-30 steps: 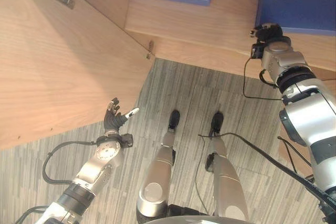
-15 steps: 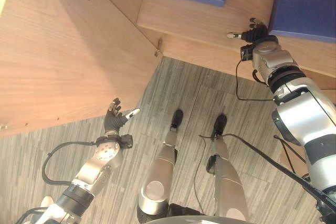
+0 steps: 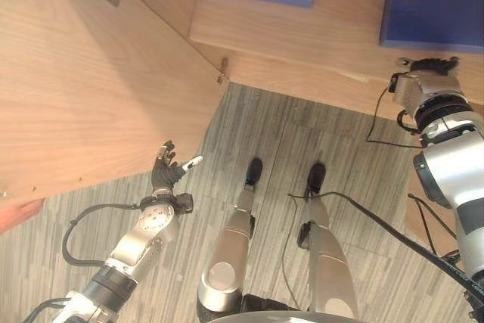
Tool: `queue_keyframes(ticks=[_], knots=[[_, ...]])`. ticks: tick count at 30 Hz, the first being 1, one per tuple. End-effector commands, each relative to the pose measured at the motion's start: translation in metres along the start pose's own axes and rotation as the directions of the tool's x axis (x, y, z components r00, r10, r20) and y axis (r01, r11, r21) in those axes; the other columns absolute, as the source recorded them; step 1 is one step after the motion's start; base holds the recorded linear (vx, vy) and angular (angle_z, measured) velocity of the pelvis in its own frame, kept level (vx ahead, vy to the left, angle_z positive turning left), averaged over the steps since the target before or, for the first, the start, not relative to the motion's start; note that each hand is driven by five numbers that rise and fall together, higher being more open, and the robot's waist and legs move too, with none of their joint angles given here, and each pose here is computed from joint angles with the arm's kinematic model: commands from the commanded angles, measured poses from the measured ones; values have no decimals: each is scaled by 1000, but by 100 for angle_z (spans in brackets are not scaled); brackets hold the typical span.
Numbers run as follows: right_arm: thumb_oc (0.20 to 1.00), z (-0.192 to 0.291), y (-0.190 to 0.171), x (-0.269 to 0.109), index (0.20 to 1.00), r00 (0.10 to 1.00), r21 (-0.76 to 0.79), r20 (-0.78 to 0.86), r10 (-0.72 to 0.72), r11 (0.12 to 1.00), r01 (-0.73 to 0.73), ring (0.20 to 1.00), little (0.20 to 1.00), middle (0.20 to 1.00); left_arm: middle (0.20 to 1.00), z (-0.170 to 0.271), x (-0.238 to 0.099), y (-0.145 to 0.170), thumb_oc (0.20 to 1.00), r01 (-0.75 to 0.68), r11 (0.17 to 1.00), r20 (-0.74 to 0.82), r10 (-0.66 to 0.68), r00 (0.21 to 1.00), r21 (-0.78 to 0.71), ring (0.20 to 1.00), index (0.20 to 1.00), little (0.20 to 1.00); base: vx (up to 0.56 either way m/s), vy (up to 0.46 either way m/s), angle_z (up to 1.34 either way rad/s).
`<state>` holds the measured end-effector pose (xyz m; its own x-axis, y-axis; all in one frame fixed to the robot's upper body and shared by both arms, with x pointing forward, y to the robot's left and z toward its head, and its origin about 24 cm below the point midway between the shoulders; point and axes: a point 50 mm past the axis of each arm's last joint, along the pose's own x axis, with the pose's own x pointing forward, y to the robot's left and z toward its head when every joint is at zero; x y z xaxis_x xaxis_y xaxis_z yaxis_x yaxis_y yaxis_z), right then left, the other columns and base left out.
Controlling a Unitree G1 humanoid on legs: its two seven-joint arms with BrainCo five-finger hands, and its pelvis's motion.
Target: Put the empty folder in the office cabinet
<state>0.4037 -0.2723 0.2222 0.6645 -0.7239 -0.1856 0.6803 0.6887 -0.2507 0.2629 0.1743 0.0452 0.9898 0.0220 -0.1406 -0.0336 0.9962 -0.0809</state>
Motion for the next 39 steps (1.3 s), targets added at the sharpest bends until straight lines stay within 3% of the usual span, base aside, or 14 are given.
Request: queue_keyframes(ticks=[1, 5, 9, 11, 14, 15, 17, 18, 20, 23, 29, 31, 35, 39], knots=[[1000, 34, -17, 0, 1000, 992, 47, 129, -15, 999, 9, 1000, 1000, 1000, 1000, 10, -3, -9, 1000, 10, 1000, 58, -9, 998, -24, 1000, 1000, 1000, 27, 16, -4], [1000, 35, -10, -1, 1000, 980, -14, 179, 87, 996, -85, 1000, 1000, 1000, 1000, 12, -1, -11, 1000, 11, 1000, 63, -9, 998, -28, 1000, 1000, 1000, 18, -3, -5], [1000, 53, 29, -24, 1000, 840, -67, 332, 428, 899, -432, 1000, 1000, 1000, 1000, 20, 4, -9, 1000, 21, 999, 76, -19, 997, -31, 1000, 1000, 1000, 14, -8, -3], [1000, 55, 34, -29, 1000, 817, -80, 348, 459, 883, -462, 1000, 1000, 1000, 1000, 22, 4, -9, 1000, 24, 999, 77, -22, 997, -29, 1000, 1000, 1000, 9, -15, 1], [1000, 66, 57, -51, 1000, 667, -190, 451, 593, 794, -578, 1000, 1000, 1000, 1000, 24, 5, -8, 1000, 42, 999, 83, -40, 996, -21, 1000, 1000, 1000, 14, -33, 0], [1000, 66, 57, -51, 1000, 667, -190, 451, 593, 794, -578, 1000, 1000, 1000, 1000, 24, 5, -8, 1000, 42, 999, 83, -40, 996, -21, 1000, 1000, 1000, -6, -65, -1], [1000, 84, 86, -96, 1000, 330, -464, 571, 751, 628, -625, 1000, 1000, 1000, 1000, 23, 2, -6, 1000, 72, 997, 91, -72, 993, -5, 1000, 1000, 1000, 3, -89, -1], [1000, 84, 86, -96, 1000, 330, -464, 571, 751, 628, -625, 1000, 1000, 1000, 1000, 23, 2, -6, 1000, 72, 997, 91, -72, 993, -5, 1000, 1000, 1000, 13, -60, 9], [1000, 85, 102, -122, 1000, 178, -610, 554, 813, 542, -578, 1000, 1000, 1000, 1000, 21, 0, -4, 1000, 85, 996, 93, -85, 992, 7, 1000, 1000, 1000, -4, -42, 17], [1000, 76, 119, -143, 1000, 68, -672, 506, 860, 442, -595, 1000, 1000, 1000, 1000, 20, -5, -3, 1000, 92, 996, 94, -93, 991, 17, 1000, 1000, 1000, -3, -37, 14], [1000, 63, 126, -137, 1000, 143, -650, 460, 876, 442, -618, 1000, 1000, 1000, 1000, 20, -6, 0, 1000, 99, 995, 98, -101, 990, 26, 1000, 1000, 1000, -14, -16, 9], [1000, 58, 118, -120, 1000, 242, -588, 512, 824, 542, -600, 1000, 1000, 1000, 1000, 18, -6, 1, 1000, 102, 994, 98, -104, 990, 26, 1000, 1000, 1000, -25, -8, 6], [1000, 44, 92, -93, 1000, 380, -431, 742, 552, 827, -362, 1000, 1000, 1000, 1000, 9, -8, 2, 1000, 97, 995, 106, -96, 990, 2, 1000, 1000, 1000, -27, 68, 5], [1000, 22, 89, -84, 1000, 406, -381, 730, 550, 820, -427, 1000, 1000, 1000, 1000, 6, -5, 0, 1000, 77, 996, 115, -72, 991, -34, 1000, 1000, 1000, -31, 129, -2]])
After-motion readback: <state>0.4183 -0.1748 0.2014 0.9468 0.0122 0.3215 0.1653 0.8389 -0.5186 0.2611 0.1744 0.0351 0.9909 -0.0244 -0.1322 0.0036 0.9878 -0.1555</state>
